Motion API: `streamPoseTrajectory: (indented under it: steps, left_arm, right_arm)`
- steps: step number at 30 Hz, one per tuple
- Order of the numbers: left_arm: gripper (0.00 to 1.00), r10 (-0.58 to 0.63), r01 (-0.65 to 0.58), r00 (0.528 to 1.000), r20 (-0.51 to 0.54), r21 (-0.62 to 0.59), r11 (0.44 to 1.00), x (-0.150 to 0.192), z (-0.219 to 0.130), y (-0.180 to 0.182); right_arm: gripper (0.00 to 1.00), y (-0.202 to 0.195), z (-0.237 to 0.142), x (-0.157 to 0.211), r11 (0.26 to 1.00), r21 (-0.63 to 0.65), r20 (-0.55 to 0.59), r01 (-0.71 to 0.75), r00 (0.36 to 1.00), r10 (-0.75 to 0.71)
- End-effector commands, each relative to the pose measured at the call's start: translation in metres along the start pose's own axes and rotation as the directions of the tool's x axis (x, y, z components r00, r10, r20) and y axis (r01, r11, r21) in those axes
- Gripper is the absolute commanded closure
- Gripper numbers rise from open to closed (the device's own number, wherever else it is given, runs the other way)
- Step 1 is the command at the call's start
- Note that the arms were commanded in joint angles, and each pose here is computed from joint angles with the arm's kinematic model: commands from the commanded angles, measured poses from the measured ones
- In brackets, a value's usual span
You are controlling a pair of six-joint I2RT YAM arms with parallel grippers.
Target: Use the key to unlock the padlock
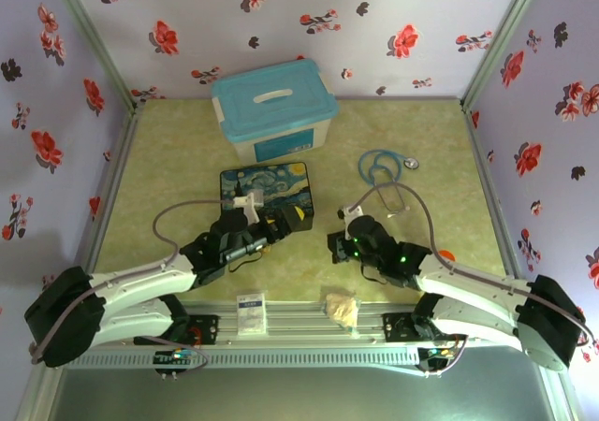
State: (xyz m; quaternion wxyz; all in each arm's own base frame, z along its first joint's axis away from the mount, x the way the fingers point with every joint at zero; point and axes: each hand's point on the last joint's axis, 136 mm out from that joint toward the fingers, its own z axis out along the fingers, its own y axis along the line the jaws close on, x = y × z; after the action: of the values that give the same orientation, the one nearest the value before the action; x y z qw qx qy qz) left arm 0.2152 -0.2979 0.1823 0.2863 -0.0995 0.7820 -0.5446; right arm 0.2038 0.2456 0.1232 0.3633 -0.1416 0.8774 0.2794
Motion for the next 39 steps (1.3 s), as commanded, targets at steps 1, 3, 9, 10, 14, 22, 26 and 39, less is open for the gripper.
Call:
streamPoseTrajectory:
  steps: [1, 3, 9, 10, 14, 22, 26, 39]
  left_arm:
    - [0.07, -0.180, 0.171, 0.982, 0.049, 0.148, 0.974, -0.016, -0.007, -0.036]
    - [0.05, -0.240, 0.229, 0.970, 0.041, 0.178, 0.957, -0.016, -0.007, -0.039]
    - [0.00, -0.410, 0.385, 0.909, 0.082, 0.214, 0.898, -0.023, -0.010, -0.020]
    - [0.00, -0.427, 0.401, 0.900, 0.085, 0.219, 0.889, -0.023, -0.010, -0.018]
    - [0.00, -0.478, 0.433, 0.868, 0.133, 0.267, 0.861, -0.033, -0.016, -0.021]
    - [0.00, -0.523, 0.458, 0.836, 0.168, 0.313, 0.832, -0.040, -0.017, -0.013]
    - [0.01, -0.540, 0.473, 0.823, 0.177, 0.312, 0.824, -0.040, -0.018, -0.003]
    - [0.17, -0.453, 0.399, 0.845, 0.284, 0.229, 0.888, -0.050, -0.034, 0.003]
  right_arm:
    - [1.00, 0.029, -0.004, -0.064, 0.998, -0.053, 0.176, 0.032, 0.984, -0.022]
    - [1.00, 0.044, 0.001, -0.080, 0.995, -0.089, 0.209, 0.047, 0.978, -0.027]
    - [1.00, 0.085, 0.019, -0.104, 0.972, -0.222, 0.254, 0.080, 0.967, -0.022]
    - [1.00, 0.090, 0.022, -0.105, 0.968, -0.236, 0.256, 0.083, 0.966, -0.020]
    - [1.00, 0.104, 0.033, -0.100, 0.955, -0.284, 0.253, 0.083, 0.967, -0.009]
    - [1.00, 0.135, 0.040, -0.084, 0.919, -0.385, 0.250, 0.086, 0.968, 0.015]
    - [1.00, 0.134, 0.042, -0.072, 0.917, -0.395, 0.220, 0.065, 0.975, 0.026]
    - [1.00, 0.108, 0.028, -0.054, 0.942, -0.330, 0.209, 0.053, 0.978, 0.018]
